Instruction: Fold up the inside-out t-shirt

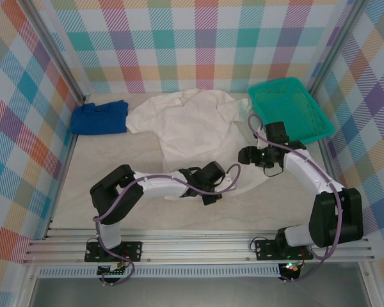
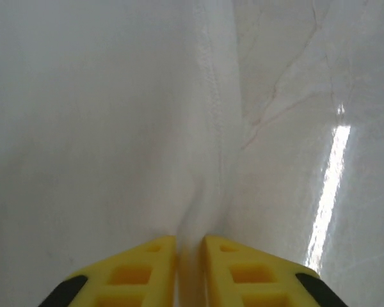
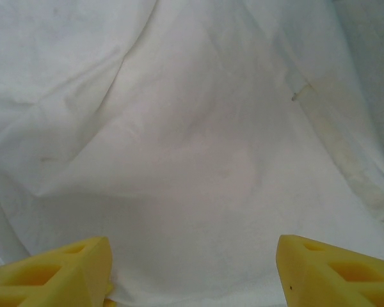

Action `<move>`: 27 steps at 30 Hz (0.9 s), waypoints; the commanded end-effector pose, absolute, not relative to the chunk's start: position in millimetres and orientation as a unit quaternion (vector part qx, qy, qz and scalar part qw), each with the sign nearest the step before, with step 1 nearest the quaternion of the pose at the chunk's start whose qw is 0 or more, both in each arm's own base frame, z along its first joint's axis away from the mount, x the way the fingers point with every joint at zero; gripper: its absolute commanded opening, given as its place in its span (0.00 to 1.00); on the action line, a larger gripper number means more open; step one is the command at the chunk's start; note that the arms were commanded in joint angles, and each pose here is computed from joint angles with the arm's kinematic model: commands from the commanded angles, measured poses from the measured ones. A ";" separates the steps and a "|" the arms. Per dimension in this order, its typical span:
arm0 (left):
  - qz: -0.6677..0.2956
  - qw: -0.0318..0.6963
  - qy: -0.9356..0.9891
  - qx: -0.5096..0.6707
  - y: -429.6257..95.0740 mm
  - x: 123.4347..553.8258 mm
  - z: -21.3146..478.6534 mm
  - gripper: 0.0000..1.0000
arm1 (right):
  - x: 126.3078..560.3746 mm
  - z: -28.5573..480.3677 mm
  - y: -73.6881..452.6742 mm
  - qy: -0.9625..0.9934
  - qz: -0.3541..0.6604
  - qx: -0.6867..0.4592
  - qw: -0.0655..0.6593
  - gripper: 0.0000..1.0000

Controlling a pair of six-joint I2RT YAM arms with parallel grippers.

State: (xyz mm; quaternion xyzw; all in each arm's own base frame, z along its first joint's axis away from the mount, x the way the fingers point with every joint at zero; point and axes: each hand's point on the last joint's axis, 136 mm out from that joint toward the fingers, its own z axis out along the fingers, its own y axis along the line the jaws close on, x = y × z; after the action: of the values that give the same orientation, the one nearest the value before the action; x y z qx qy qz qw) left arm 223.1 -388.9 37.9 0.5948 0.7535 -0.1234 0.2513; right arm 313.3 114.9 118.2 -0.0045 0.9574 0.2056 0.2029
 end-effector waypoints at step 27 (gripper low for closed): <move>-0.339 0.279 0.852 0.284 -345.6 295.8 157.8 0.00 | 211.3 130.1 208.4 0.848 0.340 -0.192 0.358 0.43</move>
State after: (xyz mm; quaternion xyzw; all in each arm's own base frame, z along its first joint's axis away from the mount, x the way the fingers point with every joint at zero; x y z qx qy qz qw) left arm 291.1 -353.0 137.1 0.3312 0.8455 -0.3139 0.2774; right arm 199.4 188.7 114.3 -0.1616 0.8879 0.3236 0.2841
